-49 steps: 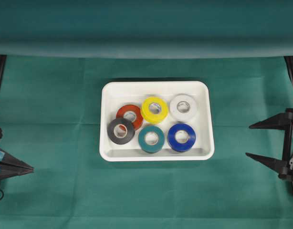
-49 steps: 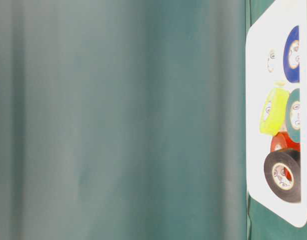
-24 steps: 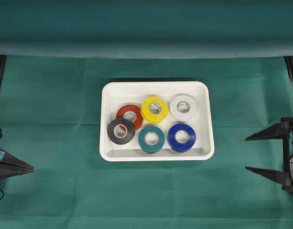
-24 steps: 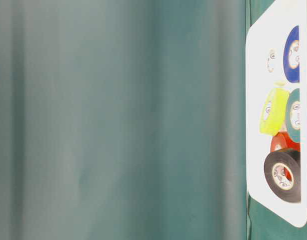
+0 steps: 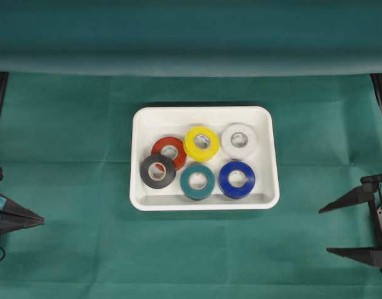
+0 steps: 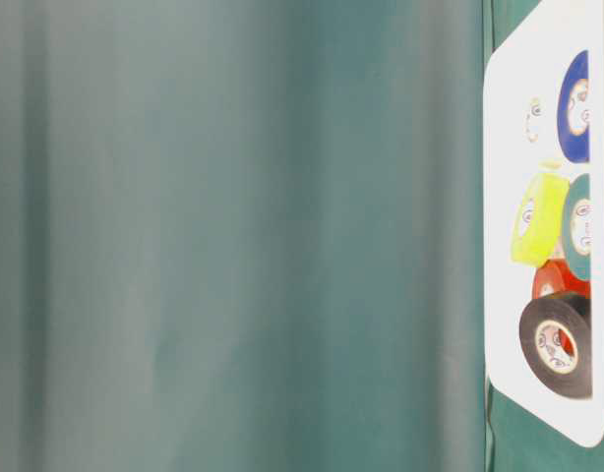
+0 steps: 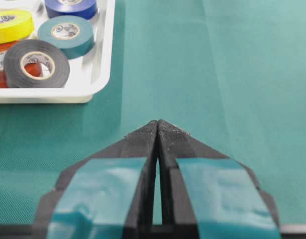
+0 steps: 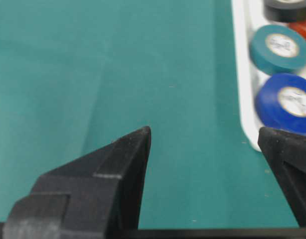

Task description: Put the tape into the white case with the right arm.

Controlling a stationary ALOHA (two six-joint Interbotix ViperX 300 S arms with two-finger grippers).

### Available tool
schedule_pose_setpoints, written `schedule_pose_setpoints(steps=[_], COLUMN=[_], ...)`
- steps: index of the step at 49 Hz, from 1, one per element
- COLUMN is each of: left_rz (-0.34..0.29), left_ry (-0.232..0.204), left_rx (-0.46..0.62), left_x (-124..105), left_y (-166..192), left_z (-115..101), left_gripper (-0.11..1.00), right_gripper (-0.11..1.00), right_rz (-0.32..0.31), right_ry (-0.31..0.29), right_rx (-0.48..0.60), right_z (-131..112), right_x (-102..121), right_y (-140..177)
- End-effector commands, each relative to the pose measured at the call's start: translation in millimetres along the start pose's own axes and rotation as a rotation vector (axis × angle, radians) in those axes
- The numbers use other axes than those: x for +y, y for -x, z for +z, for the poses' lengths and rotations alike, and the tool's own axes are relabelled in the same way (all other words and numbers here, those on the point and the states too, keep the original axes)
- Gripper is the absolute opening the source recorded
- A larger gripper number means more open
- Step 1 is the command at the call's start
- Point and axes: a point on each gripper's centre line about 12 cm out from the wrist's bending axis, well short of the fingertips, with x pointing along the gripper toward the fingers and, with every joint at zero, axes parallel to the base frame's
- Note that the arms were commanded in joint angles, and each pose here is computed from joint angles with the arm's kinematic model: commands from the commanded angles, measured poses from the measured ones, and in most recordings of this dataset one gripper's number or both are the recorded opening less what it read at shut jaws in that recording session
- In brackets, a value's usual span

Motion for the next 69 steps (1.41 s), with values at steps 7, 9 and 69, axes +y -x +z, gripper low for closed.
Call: schedule_pose_setpoints(steps=[7, 9, 69], left_rz=[0.003, 0.003, 0.006], left_ry=[0.001, 0.001, 0.001], left_rx=[-0.015, -0.015, -0.016], left_x=[0, 0, 1], left_y=[0, 0, 0], left_z=[6, 6, 6], left_gripper=[0.0, 0.0, 0.0], right_gripper=[0.67, 0.67, 0.67], right_rz=[0.04, 0.042, 0.055], right_ry=[0.014, 0.015, 0.063], right_rx=[0.033, 0.042, -0.084], right_z=[-2, -3, 15], right_x=[7, 8, 9], right_y=[-5, -6, 6])
